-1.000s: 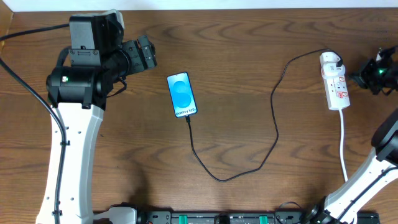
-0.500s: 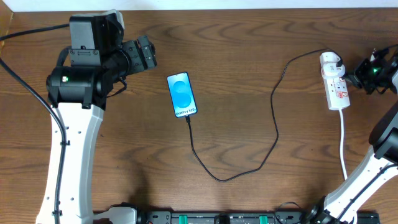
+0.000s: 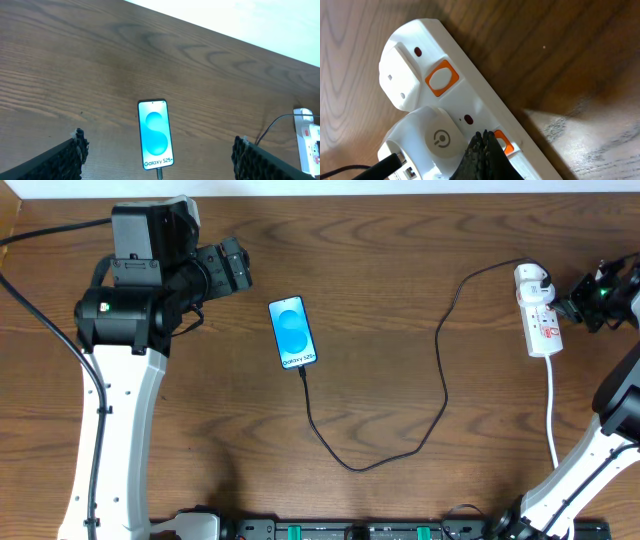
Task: Plug charger to phone and switch on socket
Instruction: 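Move the right gripper over the white power strip's orange switch, then press the orange switch beside the charger plug with the right gripper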
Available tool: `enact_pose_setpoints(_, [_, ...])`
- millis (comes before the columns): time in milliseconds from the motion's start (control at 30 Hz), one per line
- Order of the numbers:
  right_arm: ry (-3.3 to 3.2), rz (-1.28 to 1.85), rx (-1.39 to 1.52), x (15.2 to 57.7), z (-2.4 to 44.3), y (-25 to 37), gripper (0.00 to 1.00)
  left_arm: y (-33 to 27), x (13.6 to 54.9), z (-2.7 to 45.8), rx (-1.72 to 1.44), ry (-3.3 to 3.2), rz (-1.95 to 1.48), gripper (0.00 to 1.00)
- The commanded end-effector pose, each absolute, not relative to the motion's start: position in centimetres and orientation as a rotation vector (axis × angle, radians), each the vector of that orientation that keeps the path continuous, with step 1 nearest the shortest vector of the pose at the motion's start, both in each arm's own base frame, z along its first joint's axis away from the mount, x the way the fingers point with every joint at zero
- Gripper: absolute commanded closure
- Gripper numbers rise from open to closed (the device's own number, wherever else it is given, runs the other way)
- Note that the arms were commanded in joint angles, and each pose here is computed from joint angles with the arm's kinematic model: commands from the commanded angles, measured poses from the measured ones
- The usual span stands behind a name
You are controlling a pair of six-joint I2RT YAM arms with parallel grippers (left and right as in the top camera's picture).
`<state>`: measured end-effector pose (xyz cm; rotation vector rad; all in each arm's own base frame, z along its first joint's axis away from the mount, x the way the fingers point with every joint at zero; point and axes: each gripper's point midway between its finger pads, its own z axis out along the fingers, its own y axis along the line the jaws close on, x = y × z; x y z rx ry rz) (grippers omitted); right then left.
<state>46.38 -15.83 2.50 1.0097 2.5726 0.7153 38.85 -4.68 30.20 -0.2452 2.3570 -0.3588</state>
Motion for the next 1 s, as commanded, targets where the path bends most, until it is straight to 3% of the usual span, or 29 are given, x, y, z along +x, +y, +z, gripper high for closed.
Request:
enact_pose_setpoints(0, [2.645,0.760,1.029,45.9,1.1,-12.9,0.99,-4.3,38.6,30.4,-0.242,2.351,-0.341,0.07])
enact_pose_setpoints(967, [2.693,0.649,1.069,45.3,-0.1,-12.6,0.99,-4.3,38.6,30.4,-0.243,2.351,-0.341,0.07])
